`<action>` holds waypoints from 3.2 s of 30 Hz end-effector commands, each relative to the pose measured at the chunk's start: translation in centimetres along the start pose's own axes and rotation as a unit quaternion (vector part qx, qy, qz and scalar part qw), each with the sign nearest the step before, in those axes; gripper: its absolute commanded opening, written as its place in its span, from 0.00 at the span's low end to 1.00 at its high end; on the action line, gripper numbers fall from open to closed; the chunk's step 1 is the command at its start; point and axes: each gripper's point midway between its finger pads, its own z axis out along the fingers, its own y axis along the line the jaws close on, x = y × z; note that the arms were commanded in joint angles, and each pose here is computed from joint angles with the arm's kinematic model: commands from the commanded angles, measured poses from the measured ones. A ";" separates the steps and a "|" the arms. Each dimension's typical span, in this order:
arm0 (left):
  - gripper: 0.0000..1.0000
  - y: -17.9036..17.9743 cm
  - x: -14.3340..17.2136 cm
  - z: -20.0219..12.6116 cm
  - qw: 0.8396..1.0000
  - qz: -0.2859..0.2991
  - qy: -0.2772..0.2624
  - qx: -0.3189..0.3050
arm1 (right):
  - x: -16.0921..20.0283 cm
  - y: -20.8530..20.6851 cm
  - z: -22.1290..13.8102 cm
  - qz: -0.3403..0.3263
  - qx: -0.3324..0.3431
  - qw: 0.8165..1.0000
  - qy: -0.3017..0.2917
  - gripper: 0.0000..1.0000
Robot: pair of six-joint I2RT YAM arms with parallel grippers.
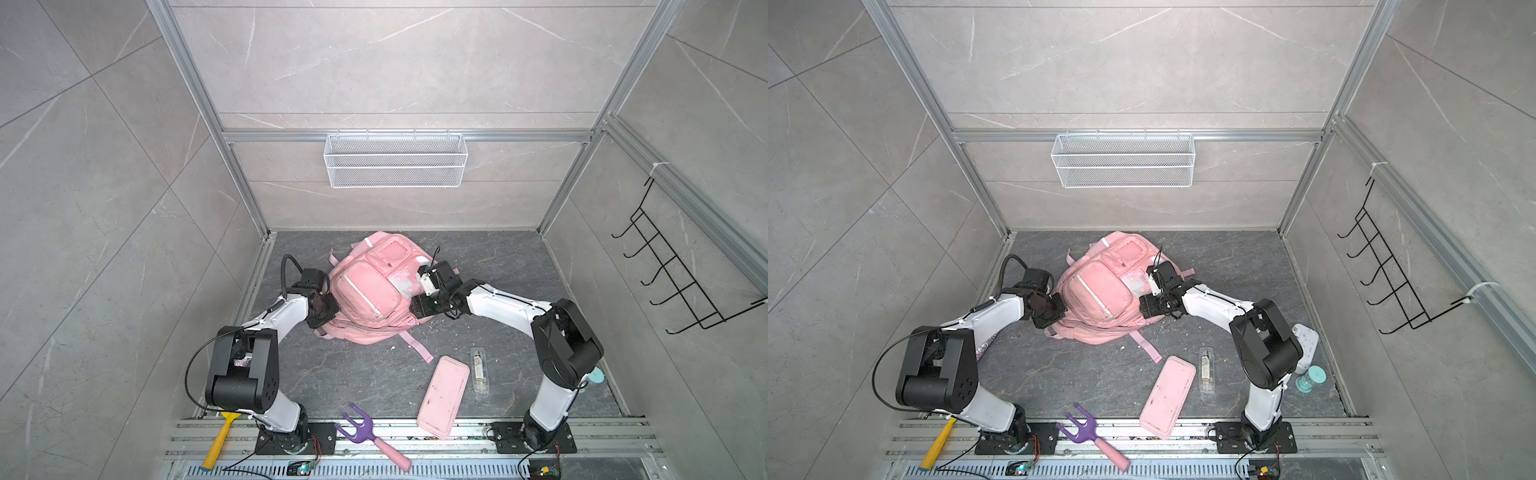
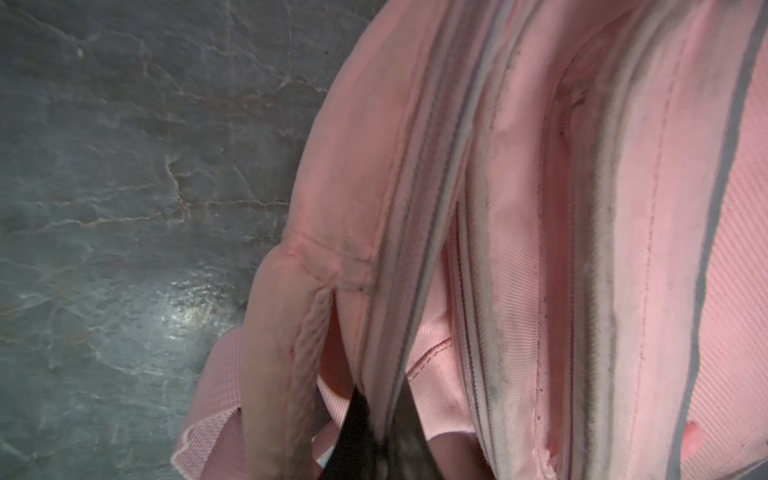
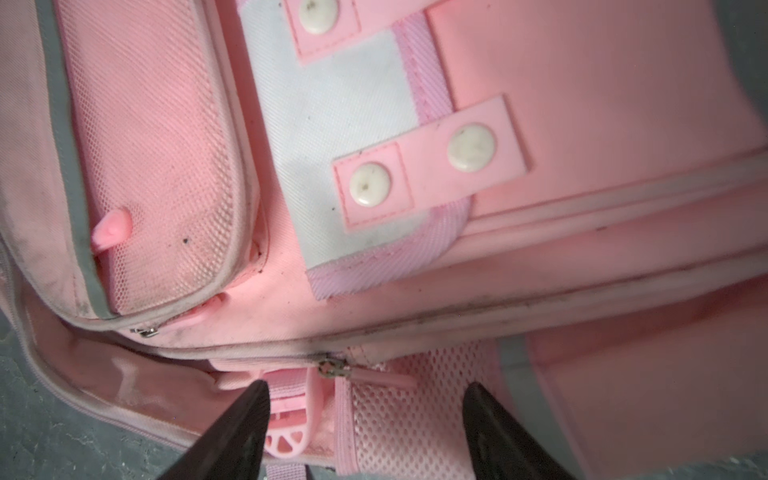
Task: Pack books, pencil case, and school supplies into a backpack
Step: Unzip the student bag at the center of the table.
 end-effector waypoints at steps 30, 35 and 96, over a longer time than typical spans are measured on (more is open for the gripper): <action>0.00 -0.1 -3.3 0.1 0.999 -0.017 -0.034 0.018 | 3.5 0.7 4.8 -0.014 -0.048 0.997 0.056 0.62; 0.00 -0.1 -3.2 -0.1 0.999 -0.016 -0.034 0.017 | 3.5 1.0 4.0 -0.018 -0.048 0.997 0.049 0.56; 0.00 -1.6 -1.6 -0.7 0.996 -0.048 -0.027 0.074 | 5.8 9.5 -1.7 -0.055 -0.041 0.993 0.100 0.00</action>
